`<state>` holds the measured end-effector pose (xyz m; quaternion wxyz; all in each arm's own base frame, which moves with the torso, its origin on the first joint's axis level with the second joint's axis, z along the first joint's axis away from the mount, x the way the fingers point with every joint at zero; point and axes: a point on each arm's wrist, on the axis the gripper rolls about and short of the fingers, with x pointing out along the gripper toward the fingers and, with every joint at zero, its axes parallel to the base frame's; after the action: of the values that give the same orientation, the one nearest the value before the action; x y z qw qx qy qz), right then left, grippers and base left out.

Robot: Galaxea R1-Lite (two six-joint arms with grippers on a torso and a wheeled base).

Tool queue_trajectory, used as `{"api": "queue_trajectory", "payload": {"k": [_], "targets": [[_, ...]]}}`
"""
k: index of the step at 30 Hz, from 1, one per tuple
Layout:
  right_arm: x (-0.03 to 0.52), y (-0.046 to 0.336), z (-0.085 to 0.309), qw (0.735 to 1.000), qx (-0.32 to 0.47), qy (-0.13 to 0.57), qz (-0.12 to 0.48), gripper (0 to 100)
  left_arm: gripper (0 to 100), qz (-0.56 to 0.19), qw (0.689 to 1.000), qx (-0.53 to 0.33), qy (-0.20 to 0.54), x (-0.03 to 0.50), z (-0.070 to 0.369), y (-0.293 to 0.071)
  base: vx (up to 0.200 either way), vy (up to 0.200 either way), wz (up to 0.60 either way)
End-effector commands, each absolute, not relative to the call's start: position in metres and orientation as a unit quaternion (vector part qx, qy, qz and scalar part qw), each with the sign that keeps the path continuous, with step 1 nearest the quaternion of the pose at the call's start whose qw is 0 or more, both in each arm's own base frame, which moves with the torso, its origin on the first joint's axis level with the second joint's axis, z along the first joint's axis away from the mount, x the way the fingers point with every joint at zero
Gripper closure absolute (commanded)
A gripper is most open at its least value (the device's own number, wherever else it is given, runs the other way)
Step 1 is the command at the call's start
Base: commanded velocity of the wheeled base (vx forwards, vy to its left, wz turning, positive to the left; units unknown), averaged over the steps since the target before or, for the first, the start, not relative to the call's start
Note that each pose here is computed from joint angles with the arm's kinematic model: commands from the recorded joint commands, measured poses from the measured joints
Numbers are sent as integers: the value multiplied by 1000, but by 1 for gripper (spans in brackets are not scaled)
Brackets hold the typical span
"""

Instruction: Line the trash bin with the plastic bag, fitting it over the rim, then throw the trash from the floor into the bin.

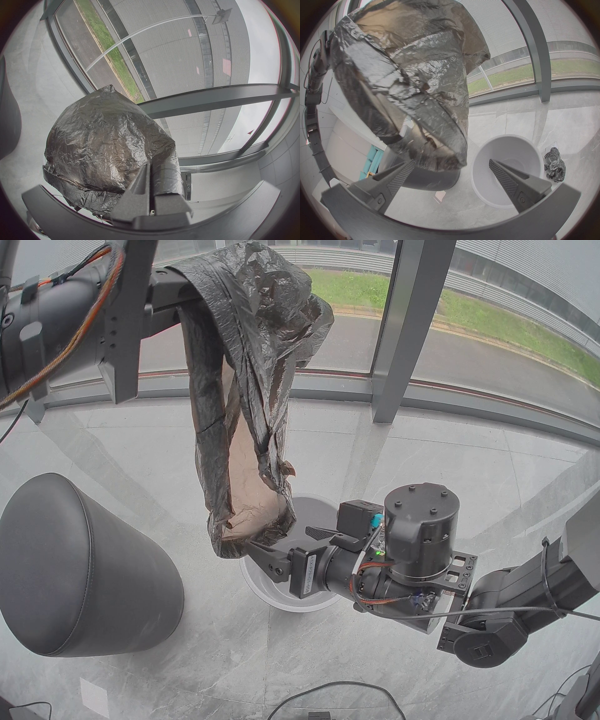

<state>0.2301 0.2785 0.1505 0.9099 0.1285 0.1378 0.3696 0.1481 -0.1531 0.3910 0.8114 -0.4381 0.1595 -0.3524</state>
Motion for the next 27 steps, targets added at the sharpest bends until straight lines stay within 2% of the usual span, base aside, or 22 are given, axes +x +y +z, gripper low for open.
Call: {"api": "queue_trajectory", "payload": {"k": [1, 14, 15, 27], "targets": [[241, 296, 150, 919, 134, 121, 352, 0, 100, -370, 796, -449, 166, 142, 395, -151, 0, 0, 0], [250, 304, 154, 936, 133, 95, 313, 0, 100, -386, 783, -457, 171, 132, 398, -150, 0, 0, 0], [250, 305, 155, 936, 133, 93, 312, 100, 100, -385, 782, -458, 172, 132, 398, -149, 0, 0, 0], [246, 303, 158, 938, 124, 87, 313, 100, 100, -387, 782, -459, 169, 130, 399, -147, 0, 0, 0]]}}
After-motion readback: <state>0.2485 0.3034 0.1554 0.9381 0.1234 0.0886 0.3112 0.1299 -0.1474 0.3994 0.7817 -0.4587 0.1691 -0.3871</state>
